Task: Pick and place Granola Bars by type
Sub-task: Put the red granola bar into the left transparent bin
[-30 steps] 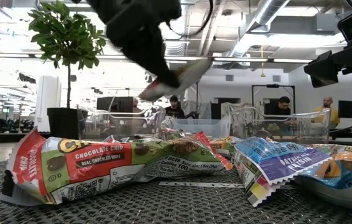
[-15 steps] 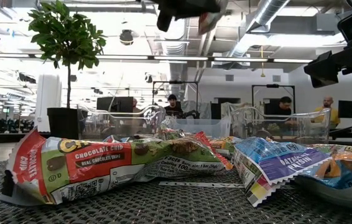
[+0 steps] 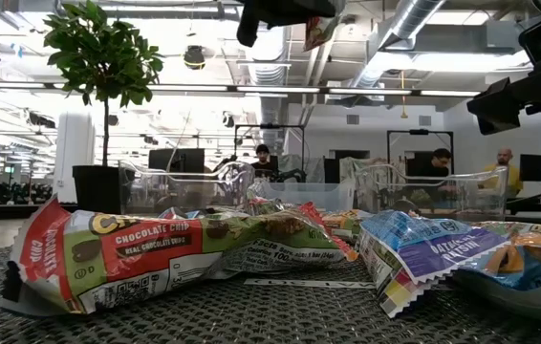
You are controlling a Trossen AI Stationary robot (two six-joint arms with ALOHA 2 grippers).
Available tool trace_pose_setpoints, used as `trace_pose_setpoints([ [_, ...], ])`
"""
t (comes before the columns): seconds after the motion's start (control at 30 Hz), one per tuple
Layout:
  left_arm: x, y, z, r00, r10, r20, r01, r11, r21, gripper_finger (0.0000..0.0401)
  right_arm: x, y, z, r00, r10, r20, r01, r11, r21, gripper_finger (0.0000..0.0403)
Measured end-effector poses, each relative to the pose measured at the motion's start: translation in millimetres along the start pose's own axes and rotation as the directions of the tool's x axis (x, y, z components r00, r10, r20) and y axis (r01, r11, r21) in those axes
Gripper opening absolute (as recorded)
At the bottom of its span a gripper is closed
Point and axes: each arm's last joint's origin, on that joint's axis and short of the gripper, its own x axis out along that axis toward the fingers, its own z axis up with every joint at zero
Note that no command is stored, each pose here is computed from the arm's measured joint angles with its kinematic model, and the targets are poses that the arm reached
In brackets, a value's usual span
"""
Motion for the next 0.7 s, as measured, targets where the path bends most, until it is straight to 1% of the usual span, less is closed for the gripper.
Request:
trace_pose_setpoints([
  [0.17,1.7,7.1,-0.6,0.993,0.118,0.000,-0.118,0.993,0.014,0.0017,0.0,0.0,0.0,1.000,0.000,0.000,0.000,1.000,0.000,0.0221],
  [0.27,5.1,17.7,-3.2,0.977,0.211,-0.024,-0.211,0.977,0.018,0.0017,0.0,0.0,0.1,1.000,0.000,0.000,0.000,1.000,0.000,0.0221],
  [0.37,9.0,32.0,-5.5,0.945,0.325,-0.042,-0.324,0.946,0.024,0.0018,0.0,0.0,0.1,1.000,0.000,0.000,0.000,1.000,0.000,0.0221],
  [0.47,13.0,49.6,-7.4,0.902,0.428,-0.064,-0.425,0.904,0.053,0.0018,0.0,0.0,0.1,1.000,0.000,0.000,0.000,1.000,0.000,0.0221],
  [0.6,13.6,79.1,-7.1,0.848,0.515,-0.122,-0.505,0.857,0.105,0.0018,0.0,0.0,0.1,1.000,0.000,0.000,0.000,1.000,0.000,0.0221],
  [0.7,12.4,104.3,-6.4,0.799,0.577,-0.166,-0.560,0.816,0.143,0.0018,0.0,0.0,0.1,1.000,0.000,0.000,0.000,1.000,0.000,0.0221],
])
